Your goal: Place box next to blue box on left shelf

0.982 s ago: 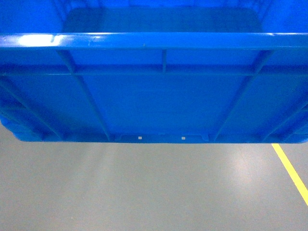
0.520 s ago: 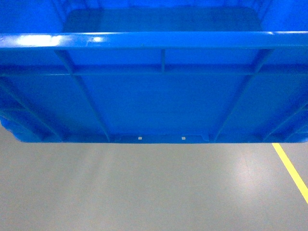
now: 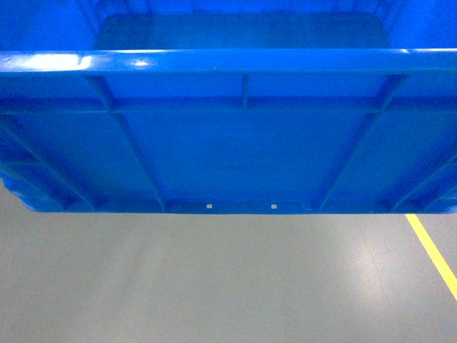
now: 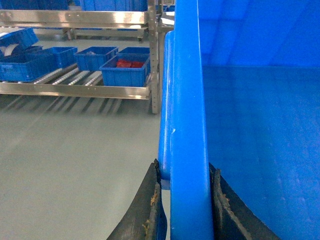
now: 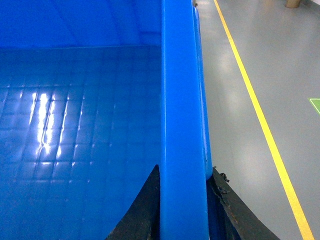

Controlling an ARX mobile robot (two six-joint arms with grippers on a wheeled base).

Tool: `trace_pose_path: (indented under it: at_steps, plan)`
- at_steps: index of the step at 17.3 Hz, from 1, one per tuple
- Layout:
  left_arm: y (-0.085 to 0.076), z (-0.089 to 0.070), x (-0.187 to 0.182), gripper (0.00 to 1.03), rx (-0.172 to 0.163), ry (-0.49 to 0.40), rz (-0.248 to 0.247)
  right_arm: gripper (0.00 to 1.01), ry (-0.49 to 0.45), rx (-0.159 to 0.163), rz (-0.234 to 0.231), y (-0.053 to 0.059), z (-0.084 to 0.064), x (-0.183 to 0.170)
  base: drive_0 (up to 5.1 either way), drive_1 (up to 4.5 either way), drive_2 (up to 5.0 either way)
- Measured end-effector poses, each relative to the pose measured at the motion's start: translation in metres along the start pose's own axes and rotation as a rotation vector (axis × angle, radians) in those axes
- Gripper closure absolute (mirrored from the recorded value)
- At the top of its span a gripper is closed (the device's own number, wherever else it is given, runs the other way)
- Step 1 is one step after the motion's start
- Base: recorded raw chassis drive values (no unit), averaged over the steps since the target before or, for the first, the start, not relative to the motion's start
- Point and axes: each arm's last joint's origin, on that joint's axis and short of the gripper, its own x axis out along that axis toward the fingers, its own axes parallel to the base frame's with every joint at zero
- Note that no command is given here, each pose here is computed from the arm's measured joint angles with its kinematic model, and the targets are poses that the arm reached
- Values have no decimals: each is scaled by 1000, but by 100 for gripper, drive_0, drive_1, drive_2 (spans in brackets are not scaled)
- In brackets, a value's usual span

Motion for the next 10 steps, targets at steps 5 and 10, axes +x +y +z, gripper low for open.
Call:
trace_pose_path:
  at_steps: [5,10]
  plan:
    - [0,0,0,87,1,2,0,83,0,0,-1,0,0,0,4,434,-427]
    - [0,0,0,87,2,3,0,83,3,0,-1,0,0,0,-3,427,-434]
